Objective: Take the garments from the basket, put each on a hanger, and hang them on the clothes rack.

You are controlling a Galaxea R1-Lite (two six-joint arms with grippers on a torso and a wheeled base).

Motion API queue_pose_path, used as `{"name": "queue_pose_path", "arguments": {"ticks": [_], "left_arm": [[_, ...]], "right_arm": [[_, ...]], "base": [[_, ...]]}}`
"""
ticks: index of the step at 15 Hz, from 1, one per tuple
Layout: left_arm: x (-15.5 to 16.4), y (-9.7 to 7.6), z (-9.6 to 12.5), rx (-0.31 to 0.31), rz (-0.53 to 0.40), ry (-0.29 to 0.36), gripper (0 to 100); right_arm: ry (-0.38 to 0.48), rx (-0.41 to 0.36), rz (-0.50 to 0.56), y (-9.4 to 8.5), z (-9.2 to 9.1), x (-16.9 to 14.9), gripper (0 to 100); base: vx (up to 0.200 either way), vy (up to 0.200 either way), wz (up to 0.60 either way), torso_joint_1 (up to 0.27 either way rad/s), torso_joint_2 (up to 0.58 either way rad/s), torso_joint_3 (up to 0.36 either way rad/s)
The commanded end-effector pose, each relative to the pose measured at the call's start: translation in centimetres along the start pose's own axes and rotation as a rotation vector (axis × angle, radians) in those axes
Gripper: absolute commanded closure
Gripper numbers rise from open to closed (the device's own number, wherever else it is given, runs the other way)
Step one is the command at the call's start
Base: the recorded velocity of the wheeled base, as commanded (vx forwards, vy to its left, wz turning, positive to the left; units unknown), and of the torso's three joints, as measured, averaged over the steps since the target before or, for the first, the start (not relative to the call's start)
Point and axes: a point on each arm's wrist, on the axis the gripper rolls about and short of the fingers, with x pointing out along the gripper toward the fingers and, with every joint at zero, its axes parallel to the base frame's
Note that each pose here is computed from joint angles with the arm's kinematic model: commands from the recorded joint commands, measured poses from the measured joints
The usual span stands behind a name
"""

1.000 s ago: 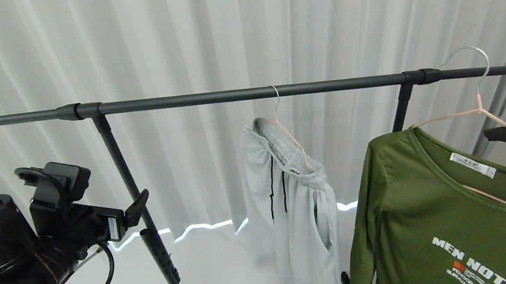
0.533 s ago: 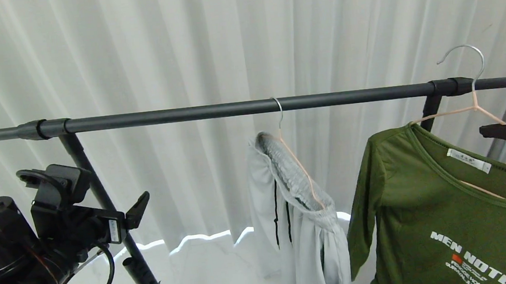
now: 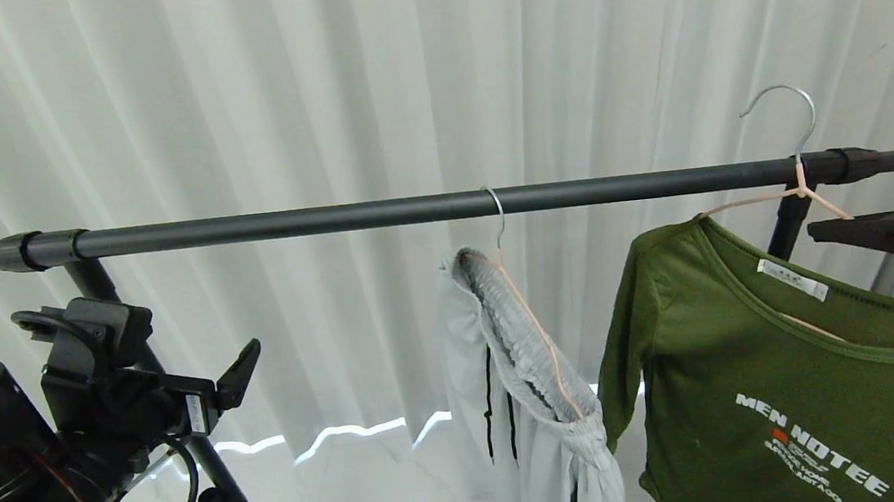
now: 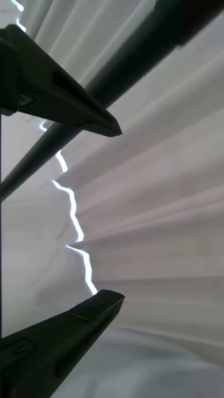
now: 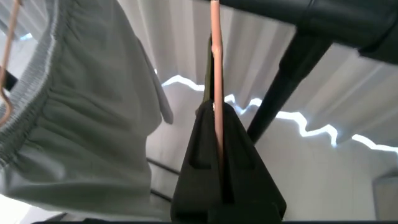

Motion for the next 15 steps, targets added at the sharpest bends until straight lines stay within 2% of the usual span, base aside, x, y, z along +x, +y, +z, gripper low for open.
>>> {"name": "queue_pose_path", "arguments": {"ticks": [1,6,15], "left_arm": [[-0.1,-0.1,-0.2,0.001,-0.004,0.008,0],[-0.1,-0.1,-0.2,0.001,-0.003,0.007,0],[-0.2,-0.1,-0.3,0.001,-0.005,0.011,0]], "right_arm": [[0.038,0.016,0.005,-0.4,-0.4,1.3,100],[0.092,0.119,0.033,-0.3,-1.2,2.9,100],[0.121,0.126,0.036,0.0,-2.4,2.5,100]], "base": [[0.000,0.000,0.00,0.000,0.00,0.000],[0.000,0.000,0.00,0.000,0.00,0.000],[0.000,0.000,0.00,0.000,0.00,0.000]]}}
